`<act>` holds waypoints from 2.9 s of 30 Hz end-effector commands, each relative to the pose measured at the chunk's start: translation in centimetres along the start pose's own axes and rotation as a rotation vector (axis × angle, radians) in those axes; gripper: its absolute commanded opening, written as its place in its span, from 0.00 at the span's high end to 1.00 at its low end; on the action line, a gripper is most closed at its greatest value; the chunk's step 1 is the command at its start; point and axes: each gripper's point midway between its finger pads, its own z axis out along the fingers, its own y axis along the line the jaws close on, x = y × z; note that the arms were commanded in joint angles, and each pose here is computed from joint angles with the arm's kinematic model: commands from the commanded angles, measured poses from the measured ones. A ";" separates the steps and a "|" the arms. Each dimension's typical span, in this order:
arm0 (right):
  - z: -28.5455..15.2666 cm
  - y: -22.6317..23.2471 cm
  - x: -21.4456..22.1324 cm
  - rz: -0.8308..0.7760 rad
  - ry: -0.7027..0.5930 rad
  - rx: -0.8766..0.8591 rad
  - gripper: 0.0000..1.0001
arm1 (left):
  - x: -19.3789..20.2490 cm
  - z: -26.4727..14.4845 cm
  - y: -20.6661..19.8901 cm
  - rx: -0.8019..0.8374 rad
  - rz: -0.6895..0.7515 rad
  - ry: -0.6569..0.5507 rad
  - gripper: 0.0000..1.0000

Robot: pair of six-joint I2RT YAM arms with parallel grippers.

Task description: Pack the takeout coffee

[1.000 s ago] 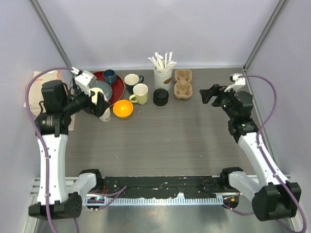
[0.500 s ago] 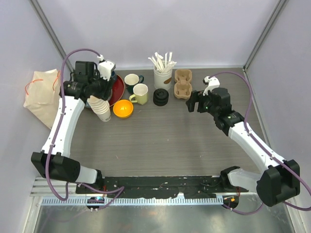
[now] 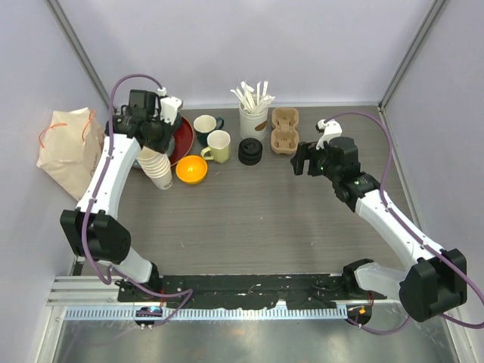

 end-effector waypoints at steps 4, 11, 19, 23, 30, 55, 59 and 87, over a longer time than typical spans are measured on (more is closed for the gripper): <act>-0.5 0.2 -2.6 -0.021 -0.070 0.003 0.14 | 0.3 -0.4 0.4 -0.034 -0.009 -0.014 0.86; -0.8 -0.3 -2.9 -0.024 -0.085 0.028 0.14 | 0.9 0.1 1.4 -0.087 0.008 0.010 0.80; -1.0 -0.3 -3.0 -0.026 -0.088 0.027 0.14 | 0.3 -0.9 1.1 -0.073 0.001 -0.023 1.00; -0.9 -0.3 -3.0 -0.025 -0.086 0.027 0.14 | -0.1 -1.8 1.2 -0.081 0.014 -0.044 1.00; -0.9 -0.1 -2.7 -0.026 -0.074 0.019 0.14 | -0.8 -3.5 1.8 -0.115 0.040 -0.092 1.00; -3.6 2.6 -6.0 0.062 -0.174 -0.085 0.11 | -6.3 -17.6 -8.0 0.164 0.246 -0.421 1.00; -3.5 -0.3 -5.5 0.107 -0.169 0.055 0.09 | -6.0 -14.1 -16.2 0.313 0.446 -0.342 1.00; -5.5 -5.2 -4.3 0.089 -0.242 0.159 0.07 | -2.9 8.4 -32.9 0.448 0.753 -0.212 1.00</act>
